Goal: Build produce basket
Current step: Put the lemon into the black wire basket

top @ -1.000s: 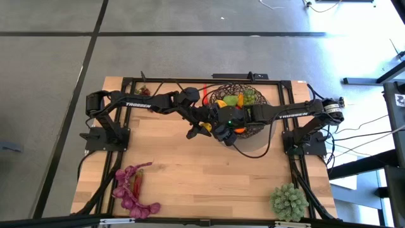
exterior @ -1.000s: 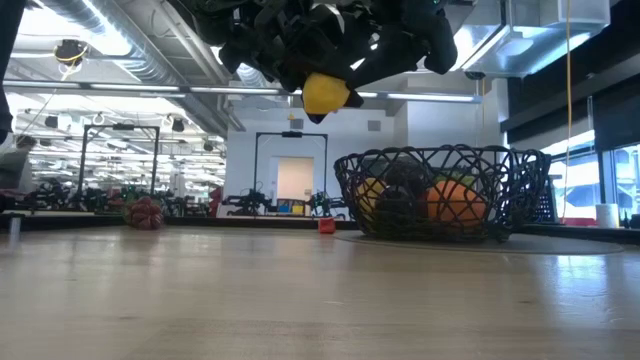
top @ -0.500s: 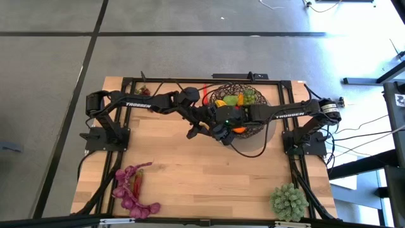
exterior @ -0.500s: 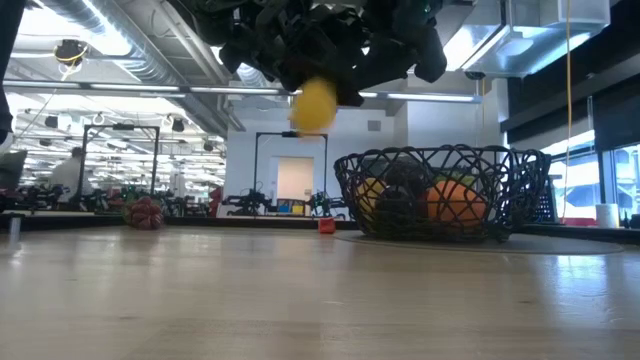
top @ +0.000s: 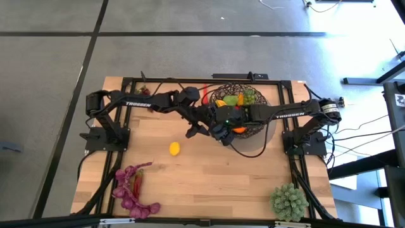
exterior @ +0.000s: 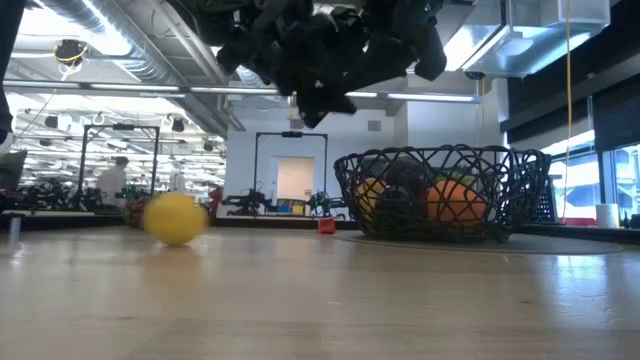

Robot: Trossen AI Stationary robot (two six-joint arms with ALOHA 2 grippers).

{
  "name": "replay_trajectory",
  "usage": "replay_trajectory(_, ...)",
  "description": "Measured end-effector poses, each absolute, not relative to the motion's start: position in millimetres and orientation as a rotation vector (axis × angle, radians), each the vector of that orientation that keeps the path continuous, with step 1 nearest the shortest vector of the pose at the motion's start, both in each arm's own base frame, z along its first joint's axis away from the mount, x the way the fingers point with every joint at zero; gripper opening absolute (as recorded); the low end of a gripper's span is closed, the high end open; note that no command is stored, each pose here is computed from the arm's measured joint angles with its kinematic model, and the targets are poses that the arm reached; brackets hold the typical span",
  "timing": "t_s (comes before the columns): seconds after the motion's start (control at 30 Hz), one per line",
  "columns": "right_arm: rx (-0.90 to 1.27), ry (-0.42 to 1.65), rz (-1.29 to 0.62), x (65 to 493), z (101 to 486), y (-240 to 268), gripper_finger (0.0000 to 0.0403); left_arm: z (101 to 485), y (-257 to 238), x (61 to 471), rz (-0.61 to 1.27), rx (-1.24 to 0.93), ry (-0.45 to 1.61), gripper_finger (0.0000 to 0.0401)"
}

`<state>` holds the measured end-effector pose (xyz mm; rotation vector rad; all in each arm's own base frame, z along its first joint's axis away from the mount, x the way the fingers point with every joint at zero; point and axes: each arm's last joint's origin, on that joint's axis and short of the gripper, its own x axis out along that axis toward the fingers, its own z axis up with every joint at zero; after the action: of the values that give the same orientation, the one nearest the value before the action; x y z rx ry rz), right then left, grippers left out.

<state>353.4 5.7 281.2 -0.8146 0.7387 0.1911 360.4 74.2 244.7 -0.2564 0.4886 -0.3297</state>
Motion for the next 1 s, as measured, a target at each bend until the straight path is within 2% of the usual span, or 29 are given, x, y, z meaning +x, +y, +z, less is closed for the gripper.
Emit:
replay_trajectory(0.23, -0.756, 0.735, 0.181, 352.8, 284.0, 12.0, 0.0215, 226.7, 92.0, 342.2, -0.258, -0.373, 0.703, 0.0204)
replay_trajectory(0.47, -0.619, 0.726, 0.127, 354.1, 302.9, 14.3, 0.0215, 213.2, 102.5, 321.9, -0.218, -0.455, 0.895, 0.0204)
replay_trajectory(0.67, -0.507, 0.758, 0.093, 351.4, 311.6, 14.9, 0.0215, 215.4, 106.0, 299.8, -0.178, -0.506, 1.032, 0.0204)
replay_trajectory(0.8, -0.461, 0.768, 0.076, 350.6, 312.5, 14.7, 0.0215, 231.5, 103.1, 276.1, -0.065, -0.487, 1.134, 0.0204)
replay_trajectory(1.0, -0.422, 0.772, 0.061, 350.4, 312.2, 14.7, 0.0215, 262.2, 89.0, 230.1, 0.278, -0.551, 1.302, 0.0204)
